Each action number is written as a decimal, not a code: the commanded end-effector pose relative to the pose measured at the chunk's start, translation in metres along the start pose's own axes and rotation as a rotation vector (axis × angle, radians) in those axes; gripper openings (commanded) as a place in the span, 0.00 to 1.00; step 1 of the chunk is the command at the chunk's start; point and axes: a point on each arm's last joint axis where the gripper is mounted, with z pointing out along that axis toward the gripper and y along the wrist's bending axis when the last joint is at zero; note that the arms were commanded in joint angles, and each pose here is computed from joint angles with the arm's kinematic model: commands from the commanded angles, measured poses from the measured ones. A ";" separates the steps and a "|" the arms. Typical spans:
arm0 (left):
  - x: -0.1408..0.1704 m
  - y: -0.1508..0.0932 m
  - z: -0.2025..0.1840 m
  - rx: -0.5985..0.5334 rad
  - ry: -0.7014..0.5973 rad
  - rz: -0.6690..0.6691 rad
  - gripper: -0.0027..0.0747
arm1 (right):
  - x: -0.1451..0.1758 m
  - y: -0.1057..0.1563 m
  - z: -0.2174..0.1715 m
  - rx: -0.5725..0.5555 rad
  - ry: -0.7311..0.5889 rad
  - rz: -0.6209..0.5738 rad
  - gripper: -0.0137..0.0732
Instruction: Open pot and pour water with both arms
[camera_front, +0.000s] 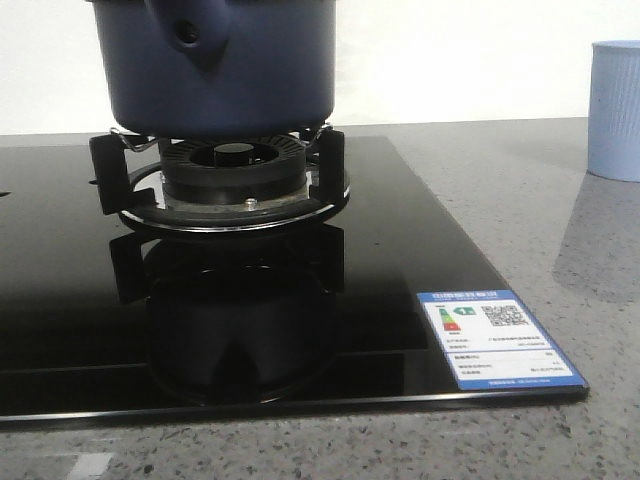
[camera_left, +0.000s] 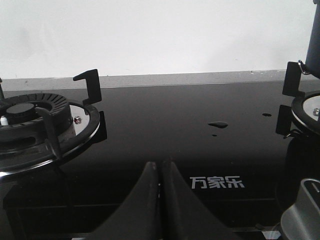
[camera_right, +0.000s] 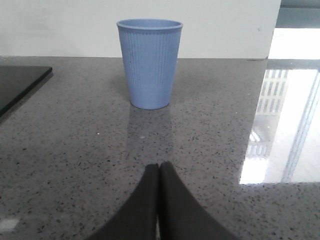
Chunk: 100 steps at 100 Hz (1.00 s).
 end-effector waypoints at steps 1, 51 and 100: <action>-0.005 0.000 -0.002 -0.005 -0.091 -0.011 0.01 | 0.000 0.000 0.000 0.005 -0.075 -0.014 0.07; -0.005 0.000 -0.002 -0.005 -0.091 -0.011 0.01 | 0.000 0.000 0.000 0.005 -0.075 -0.014 0.07; -0.006 0.000 -0.002 -0.005 -0.100 -0.011 0.01 | 0.000 0.000 0.000 0.005 -0.075 -0.014 0.07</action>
